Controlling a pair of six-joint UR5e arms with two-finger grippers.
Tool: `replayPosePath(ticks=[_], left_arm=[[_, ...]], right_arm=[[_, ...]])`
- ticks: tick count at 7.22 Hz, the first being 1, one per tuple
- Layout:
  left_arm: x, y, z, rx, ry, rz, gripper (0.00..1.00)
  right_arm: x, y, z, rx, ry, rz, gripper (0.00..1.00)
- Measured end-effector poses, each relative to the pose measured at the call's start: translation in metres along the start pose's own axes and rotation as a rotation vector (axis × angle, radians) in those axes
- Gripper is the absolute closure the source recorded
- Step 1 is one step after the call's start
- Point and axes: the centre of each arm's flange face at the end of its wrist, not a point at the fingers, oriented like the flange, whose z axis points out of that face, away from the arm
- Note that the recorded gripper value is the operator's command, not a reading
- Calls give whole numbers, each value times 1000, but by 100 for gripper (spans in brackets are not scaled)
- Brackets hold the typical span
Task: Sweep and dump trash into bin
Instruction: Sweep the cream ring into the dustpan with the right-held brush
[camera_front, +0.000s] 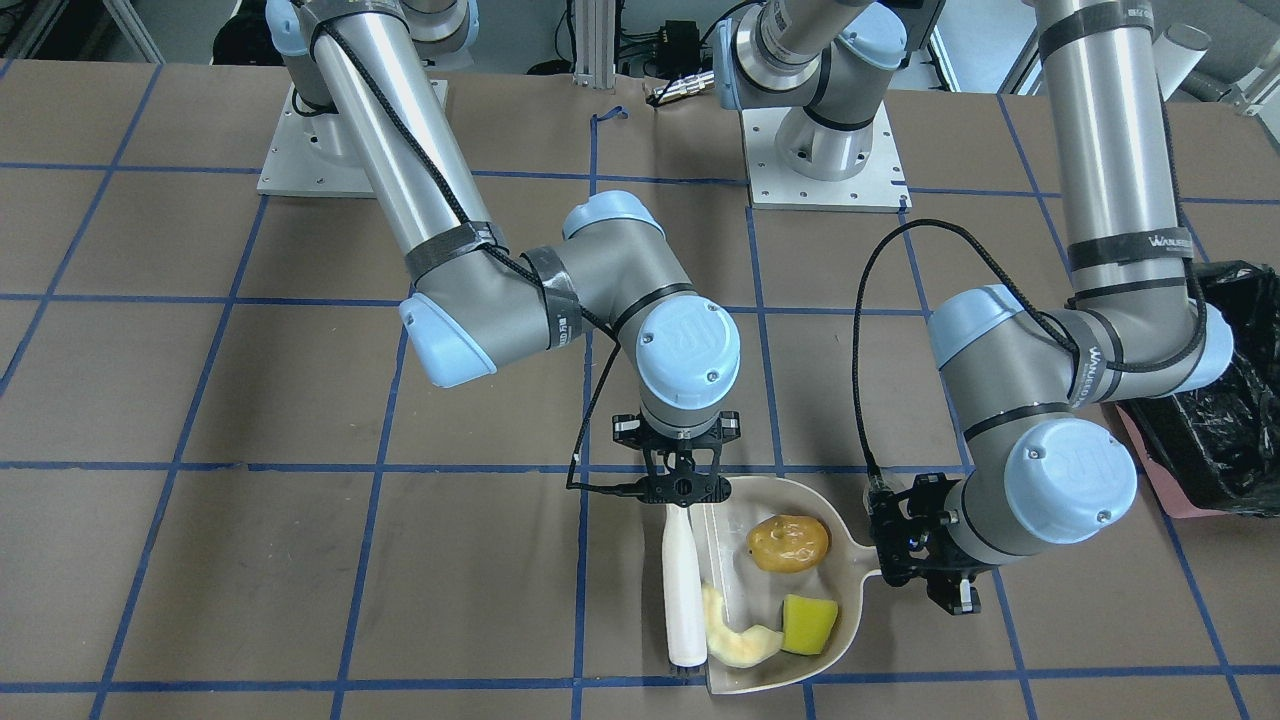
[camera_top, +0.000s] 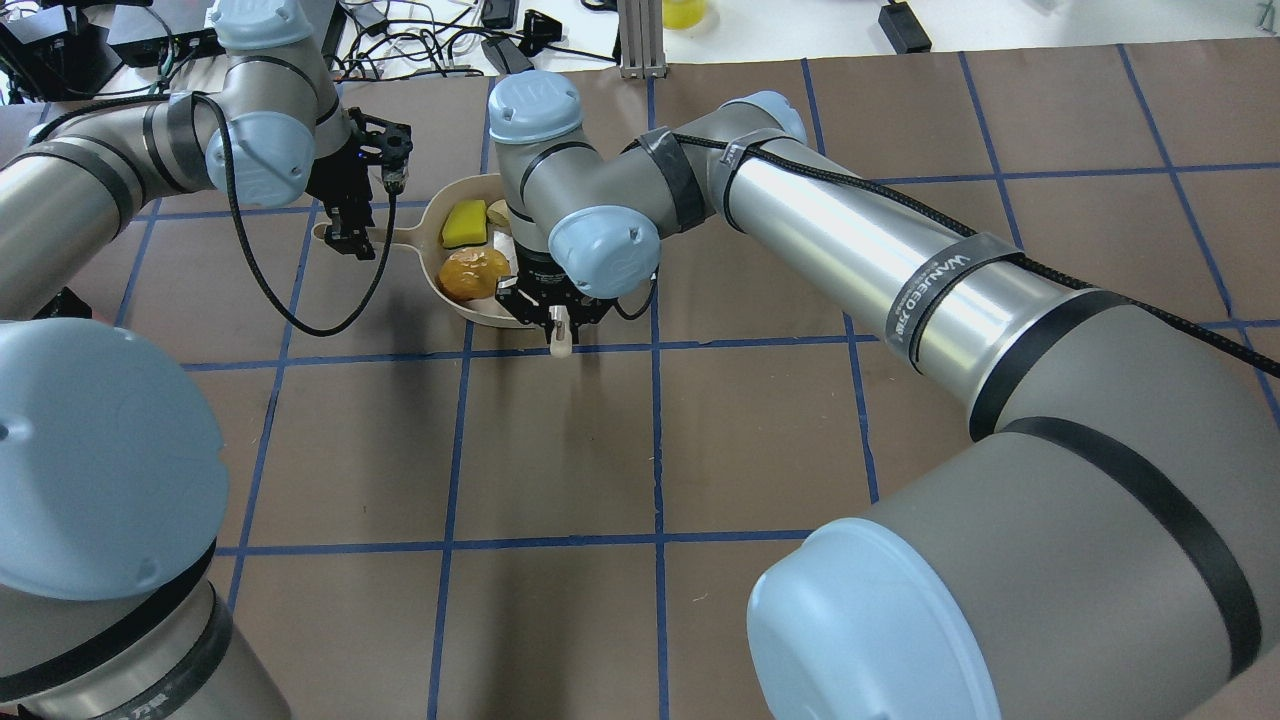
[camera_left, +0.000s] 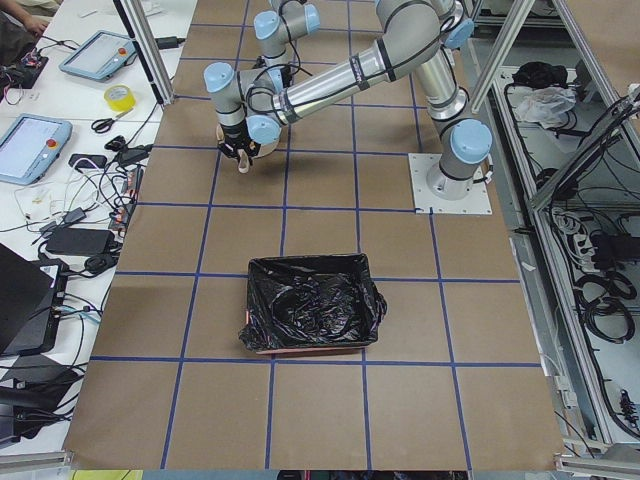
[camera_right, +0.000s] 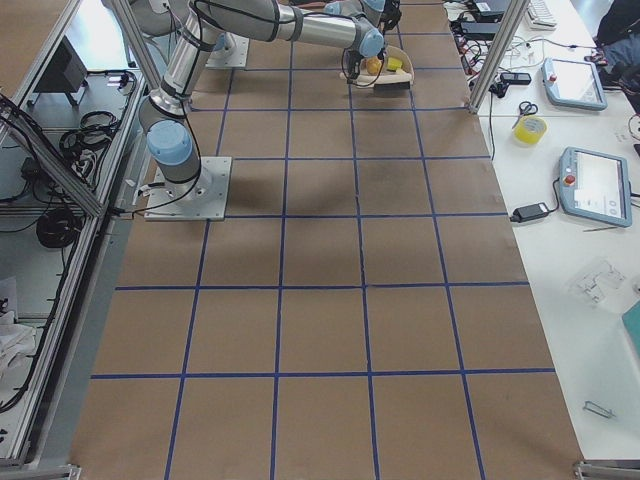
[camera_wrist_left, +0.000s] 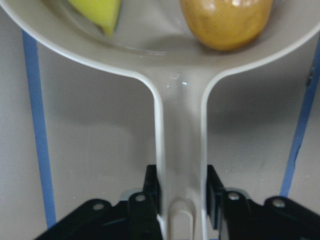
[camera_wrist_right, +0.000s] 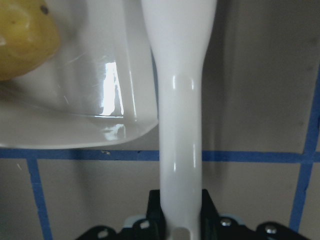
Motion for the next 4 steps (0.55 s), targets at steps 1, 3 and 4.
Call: replayPosePath(ticks=[1,3,4], left_arm=[[0,0,0,0,0,0,95],[0,0,0,0,0,0,95],[0,0,0,0,0,0,95]], right_arm=[[-11,7,-2,7,-20,5,100],[-21,14,-9,16,-40,8,100],[-18,12,-12,14,-32,10,100]])
